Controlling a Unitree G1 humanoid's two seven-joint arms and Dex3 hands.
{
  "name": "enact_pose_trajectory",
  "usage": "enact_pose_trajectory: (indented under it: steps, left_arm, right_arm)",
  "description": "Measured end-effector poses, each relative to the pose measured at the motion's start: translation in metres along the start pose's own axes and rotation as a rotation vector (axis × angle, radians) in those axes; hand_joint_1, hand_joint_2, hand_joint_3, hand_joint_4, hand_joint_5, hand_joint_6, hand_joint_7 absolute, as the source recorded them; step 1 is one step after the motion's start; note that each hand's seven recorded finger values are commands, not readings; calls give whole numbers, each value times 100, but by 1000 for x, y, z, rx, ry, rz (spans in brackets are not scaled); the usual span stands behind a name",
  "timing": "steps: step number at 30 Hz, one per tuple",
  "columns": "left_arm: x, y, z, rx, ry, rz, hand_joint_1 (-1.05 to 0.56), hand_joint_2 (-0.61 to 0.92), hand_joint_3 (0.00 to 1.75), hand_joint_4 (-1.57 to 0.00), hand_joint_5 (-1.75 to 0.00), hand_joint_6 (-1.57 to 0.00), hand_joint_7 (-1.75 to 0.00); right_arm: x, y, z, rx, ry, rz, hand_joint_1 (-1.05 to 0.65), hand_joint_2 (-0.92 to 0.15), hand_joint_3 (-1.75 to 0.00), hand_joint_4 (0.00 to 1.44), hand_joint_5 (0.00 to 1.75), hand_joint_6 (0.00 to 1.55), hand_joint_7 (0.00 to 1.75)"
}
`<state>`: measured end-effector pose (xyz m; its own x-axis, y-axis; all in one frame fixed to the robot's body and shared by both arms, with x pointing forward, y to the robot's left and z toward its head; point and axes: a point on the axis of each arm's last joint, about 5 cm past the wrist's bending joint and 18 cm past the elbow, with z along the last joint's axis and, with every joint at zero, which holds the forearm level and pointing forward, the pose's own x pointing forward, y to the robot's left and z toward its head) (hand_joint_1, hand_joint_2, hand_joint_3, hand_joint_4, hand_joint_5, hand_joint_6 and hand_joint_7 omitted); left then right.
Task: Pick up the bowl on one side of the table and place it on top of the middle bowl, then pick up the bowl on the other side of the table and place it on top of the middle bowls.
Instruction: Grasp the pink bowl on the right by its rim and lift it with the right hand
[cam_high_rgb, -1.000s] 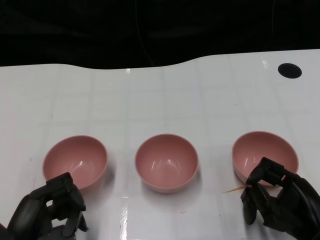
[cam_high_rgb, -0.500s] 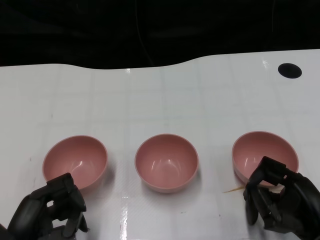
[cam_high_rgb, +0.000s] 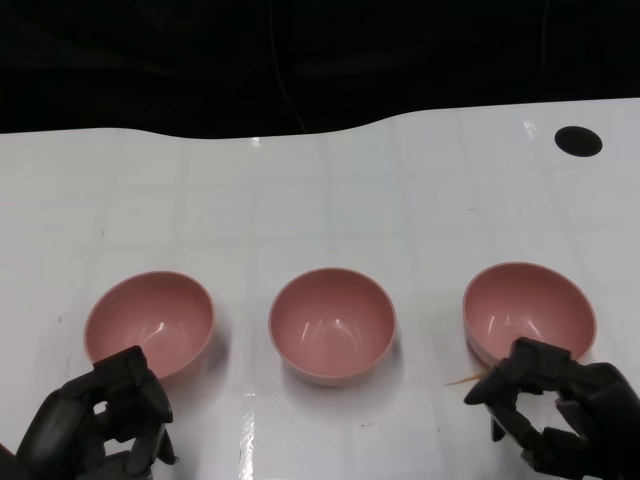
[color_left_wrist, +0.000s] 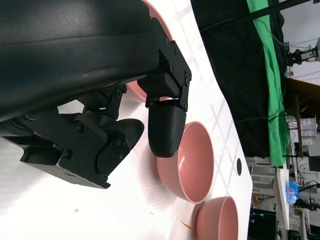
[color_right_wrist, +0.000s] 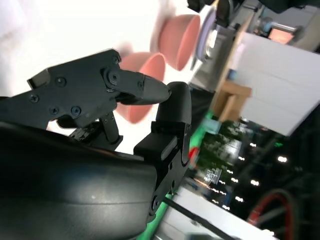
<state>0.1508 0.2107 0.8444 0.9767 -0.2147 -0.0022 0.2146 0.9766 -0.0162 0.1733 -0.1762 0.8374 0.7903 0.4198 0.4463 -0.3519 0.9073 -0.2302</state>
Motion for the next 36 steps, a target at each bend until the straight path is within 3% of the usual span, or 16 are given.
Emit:
enact_pose_trajectory:
  steps: [5,7,8,9,12,14,18,24,29,36]
  left_arm:
    - [0,0,0,0,0,0,-2,58,120,-75,-175,-68,-165]
    - [0,0,0,0,2,1,-3,57,120,-75,-175,-68,-165]
    - [0,0,0,0,3,1,-3,57,120,-75,-175,-68,-165]
    - [0,0,0,0,3,1,-3,57,121,-75,-175,-68,-165]
    - [0,0,0,1,3,2,-3,57,121,-75,-175,-68,-165]
    - [0,0,0,0,2,2,-3,57,121,-75,-175,-67,-165]
    - [0,1,0,1,2,2,-3,56,122,-76,-175,-68,-166]
    - [0,1,0,1,2,4,-2,56,123,-76,-175,-67,-166]
    - [0,2,0,-2,4,5,-2,56,122,-76,-175,-68,-167]
    - [1,3,-1,-8,2,1,-3,57,120,-76,-175,-68,-167]
  right_arm:
    - [-1,2,1,-87,-74,-18,-62,-92,-36,78,100,93,47]
    - [-1,0,2,-129,-82,-2,-64,-92,-36,80,72,94,26]
    - [-1,-2,3,-153,-79,12,-65,-92,-34,79,46,92,13]
    - [-1,-4,3,-177,-77,27,-65,-92,-32,80,32,91,8]
    - [0,-8,6,-239,-78,60,-69,-92,-33,74,13,83,1]
    - [3,-11,9,-294,-89,91,-71,-92,-33,71,9,79,0]
    - [8,-21,18,-497,-52,148,-82,-92,-40,48,0,55,0]
    - [10,-27,23,-716,7,120,-91,-92,-37,33,0,41,0]
    - [12,-29,26,-812,57,100,-98,-92,-34,26,0,31,0]
    - [18,-32,32,-917,157,81,-102,-92,-29,26,1,29,0]
